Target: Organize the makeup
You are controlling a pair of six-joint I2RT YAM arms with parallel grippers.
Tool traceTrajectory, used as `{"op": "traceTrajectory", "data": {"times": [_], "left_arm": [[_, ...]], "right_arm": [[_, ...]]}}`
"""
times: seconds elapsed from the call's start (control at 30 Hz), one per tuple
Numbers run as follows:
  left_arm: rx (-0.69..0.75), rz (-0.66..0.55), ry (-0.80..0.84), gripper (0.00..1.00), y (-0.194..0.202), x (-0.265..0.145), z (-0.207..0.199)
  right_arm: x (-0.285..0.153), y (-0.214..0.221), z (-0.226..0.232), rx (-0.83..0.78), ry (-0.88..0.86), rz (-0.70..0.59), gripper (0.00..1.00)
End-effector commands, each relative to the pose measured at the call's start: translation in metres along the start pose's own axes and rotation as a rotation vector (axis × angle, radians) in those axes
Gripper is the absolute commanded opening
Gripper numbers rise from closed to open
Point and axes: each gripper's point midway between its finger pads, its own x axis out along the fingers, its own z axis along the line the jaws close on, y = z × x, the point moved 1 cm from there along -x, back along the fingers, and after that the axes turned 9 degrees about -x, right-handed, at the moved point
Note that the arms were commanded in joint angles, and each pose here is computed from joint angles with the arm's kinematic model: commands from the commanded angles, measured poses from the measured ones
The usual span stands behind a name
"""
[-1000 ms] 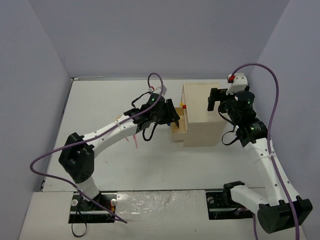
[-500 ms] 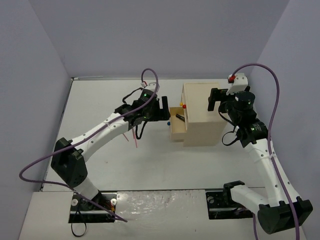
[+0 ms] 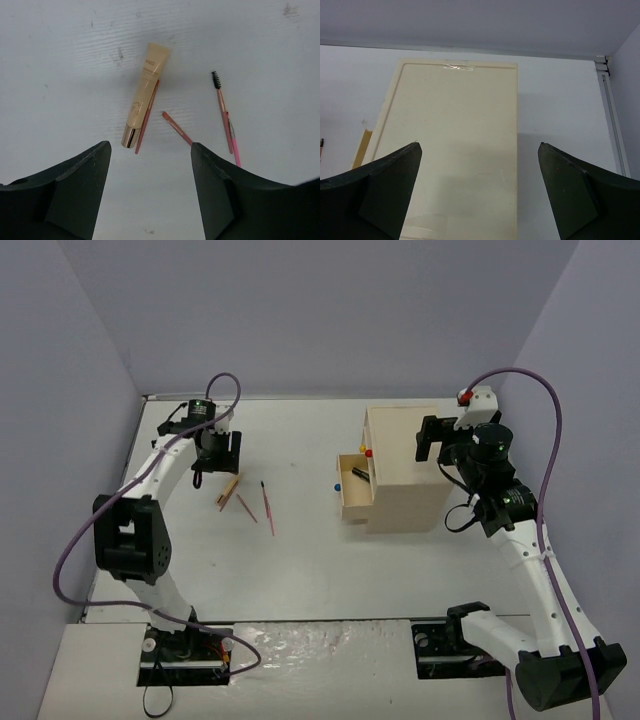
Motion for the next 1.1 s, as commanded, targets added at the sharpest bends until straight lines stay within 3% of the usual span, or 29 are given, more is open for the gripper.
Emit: {"op": "traceTrajectory", "data": {"times": [0.0, 0.17, 0.43, 1.07], "left_arm": [[0.017, -0.007, 0.084, 0.55, -0.023, 0.014, 0.005], [-0.03, 0.006, 0.084, 0.48, -0.027, 0.041, 0.009], [-0.065, -0.002, 0.054, 0.45, -0.029, 0.064, 0.015], [-0.063, 0.077, -0.044, 0.4, -0.004, 0.085, 0.033]], "right_arm": [[-0.003, -0.025, 0.003, 0.016, -0.014, -0.106, 1.0], [-0.004, -0.025, 0.004, 0.017, -0.018, -0.11, 1.0], [-0.004, -0.024, 0.004, 0.016, -0.016, -0.108, 1.0], [-0.003, -0.023, 0.004, 0.017, -0.012, -0.106, 1.0]]}}
